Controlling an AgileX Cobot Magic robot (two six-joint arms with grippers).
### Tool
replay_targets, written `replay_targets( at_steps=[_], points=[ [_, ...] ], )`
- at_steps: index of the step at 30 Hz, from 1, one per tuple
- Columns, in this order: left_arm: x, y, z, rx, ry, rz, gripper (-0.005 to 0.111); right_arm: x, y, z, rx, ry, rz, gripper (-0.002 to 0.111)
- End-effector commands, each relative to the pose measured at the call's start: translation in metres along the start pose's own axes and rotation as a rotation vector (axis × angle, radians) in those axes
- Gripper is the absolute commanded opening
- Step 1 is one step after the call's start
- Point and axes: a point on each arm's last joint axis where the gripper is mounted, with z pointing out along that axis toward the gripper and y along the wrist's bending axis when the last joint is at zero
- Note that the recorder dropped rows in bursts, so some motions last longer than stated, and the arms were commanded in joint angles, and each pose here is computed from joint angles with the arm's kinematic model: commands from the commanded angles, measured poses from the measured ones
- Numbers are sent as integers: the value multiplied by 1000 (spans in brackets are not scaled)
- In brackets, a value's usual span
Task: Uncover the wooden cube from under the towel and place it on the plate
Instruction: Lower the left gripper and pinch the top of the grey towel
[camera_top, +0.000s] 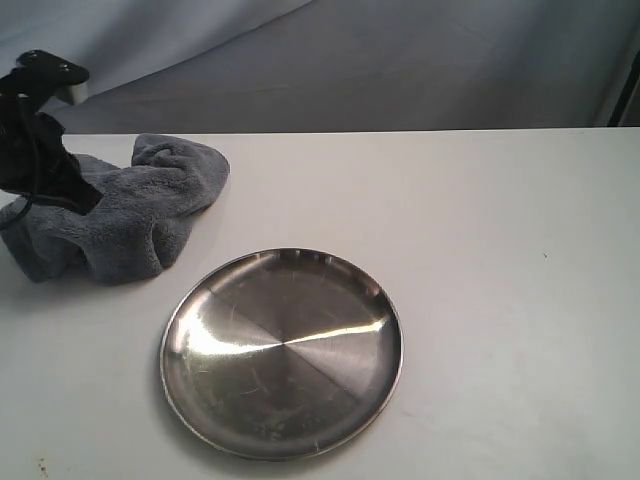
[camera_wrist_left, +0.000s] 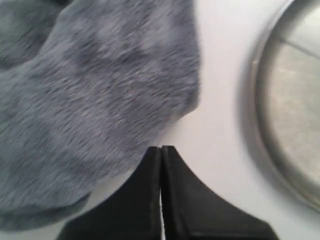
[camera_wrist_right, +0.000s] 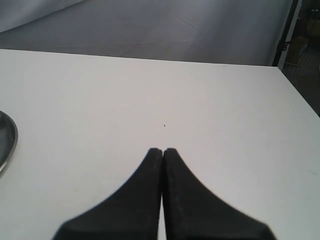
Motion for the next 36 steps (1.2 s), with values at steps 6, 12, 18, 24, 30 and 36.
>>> replay_targets(
  at_steps=[6, 12, 18, 24, 30, 36],
  points=[
    [-36, -6, -14, 67, -412, -95, 0, 1, 0, 0, -2, -4, 7, 0],
    [-40, 6, -36, -147, -496, -34, 0, 1, 0, 0, -2, -4, 7, 0],
    [-31, 16, -46, -317, -401, 27, 0, 1, 0, 0, -2, -4, 7, 0],
    [-15, 26, -47, -440, -208, 52, 0, 1, 0, 0, -2, -4, 7, 0],
    [-1, 23, -43, -390, -63, -5, 0, 1, 0, 0, -2, -4, 7, 0],
    [-3, 18, -41, -327, -92, -67, 0, 1, 0, 0, -2, -4, 7, 0]
  ],
)
